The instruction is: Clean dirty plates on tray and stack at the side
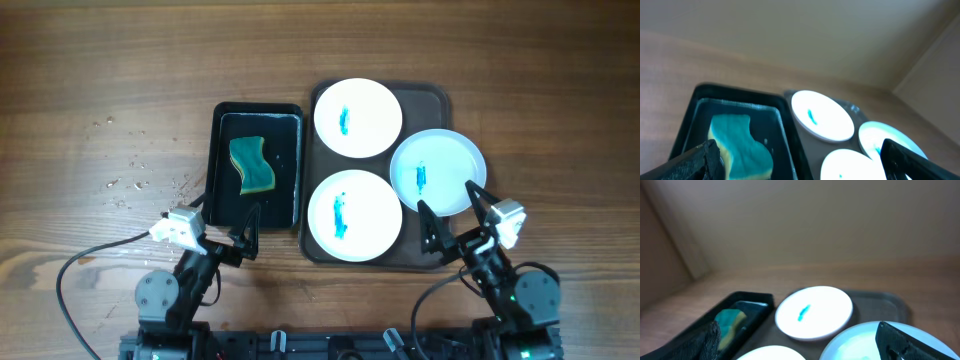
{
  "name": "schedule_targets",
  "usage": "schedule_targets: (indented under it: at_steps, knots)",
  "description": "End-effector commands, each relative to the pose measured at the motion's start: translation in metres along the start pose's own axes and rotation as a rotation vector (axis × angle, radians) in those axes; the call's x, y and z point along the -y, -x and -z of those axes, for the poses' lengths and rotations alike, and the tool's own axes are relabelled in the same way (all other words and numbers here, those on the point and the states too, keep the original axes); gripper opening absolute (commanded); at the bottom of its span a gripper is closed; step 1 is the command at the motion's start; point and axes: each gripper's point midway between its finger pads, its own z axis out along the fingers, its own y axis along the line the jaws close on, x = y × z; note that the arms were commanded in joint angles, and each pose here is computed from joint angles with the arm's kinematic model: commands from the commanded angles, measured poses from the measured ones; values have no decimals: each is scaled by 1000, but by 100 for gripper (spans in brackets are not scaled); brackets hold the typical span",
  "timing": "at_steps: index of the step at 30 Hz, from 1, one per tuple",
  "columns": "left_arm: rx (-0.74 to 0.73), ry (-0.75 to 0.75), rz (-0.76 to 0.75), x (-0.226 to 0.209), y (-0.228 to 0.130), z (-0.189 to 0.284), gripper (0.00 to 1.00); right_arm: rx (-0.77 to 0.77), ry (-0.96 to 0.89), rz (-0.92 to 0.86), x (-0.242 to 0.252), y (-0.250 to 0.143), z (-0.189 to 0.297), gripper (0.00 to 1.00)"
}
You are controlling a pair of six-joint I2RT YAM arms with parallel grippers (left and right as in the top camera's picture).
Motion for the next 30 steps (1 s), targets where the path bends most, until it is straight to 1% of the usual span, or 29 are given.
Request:
schedule_targets:
  at_steps: [1,2,5,6,7,9,12,13,14,16,18,19,22,23,24,25,26,27,28,30]
  knots:
    - [-34,-15,30,14,18,5,100,0,102,45,-29,39,6,100]
    - [-56,-6,38,17,22,6,100,-18,108,36,-31,44,6,100]
    - [-149,35,72,24,39,7,100,-137,87,-32,-35,57,1,100]
    - [-187,51,87,27,47,6,100,-190,76,-52,-35,61,-1,100]
    - [-241,75,107,31,58,4,100,-289,51,-90,-35,65,-6,100]
    - [-339,117,144,35,72,0,100,-417,18,-140,-34,68,-10,100]
    - [-499,187,200,38,84,-7,100,-599,-59,-197,-27,69,-18,100]
    - [-560,213,224,37,85,-11,100,-628,-90,-203,-21,72,-25,100]
    - [-611,235,243,35,85,-16,100,-645,-99,-213,-18,72,-33,100]
    - [-677,264,268,32,83,-23,100,-710,-52,-266,-24,61,-42,100]
    - [-740,271,315,29,73,-32,100,-757,7,-310,-30,50,-53,100]
    - [-795,273,344,29,62,-31,100,-798,30,-340,-33,41,-55,100]
    - [-874,330,358,16,42,-34,100,-876,24,-383,-33,24,-52,99]
    - [-904,354,359,11,33,-34,97,-901,32,-393,-36,21,-48,92]
    - [-933,387,352,4,24,-35,85,-925,49,-387,-41,17,-44,88]
    - [-964,456,349,-7,12,-35,76,-947,61,-375,-46,14,-38,83]
    - [-978,578,358,-24,-1,-34,72,-966,67,-360,-51,11,-34,81]
    - [-979,657,354,-36,-9,-36,73,-980,71,-345,-56,9,-31,80]
    - [-984,702,332,-45,-17,-40,73,-992,63,-341,-59,7,-30,79]
    - [-1005,728,290,-56,-35,-56,73,-1016,32,-335,-63,0,-28,78]
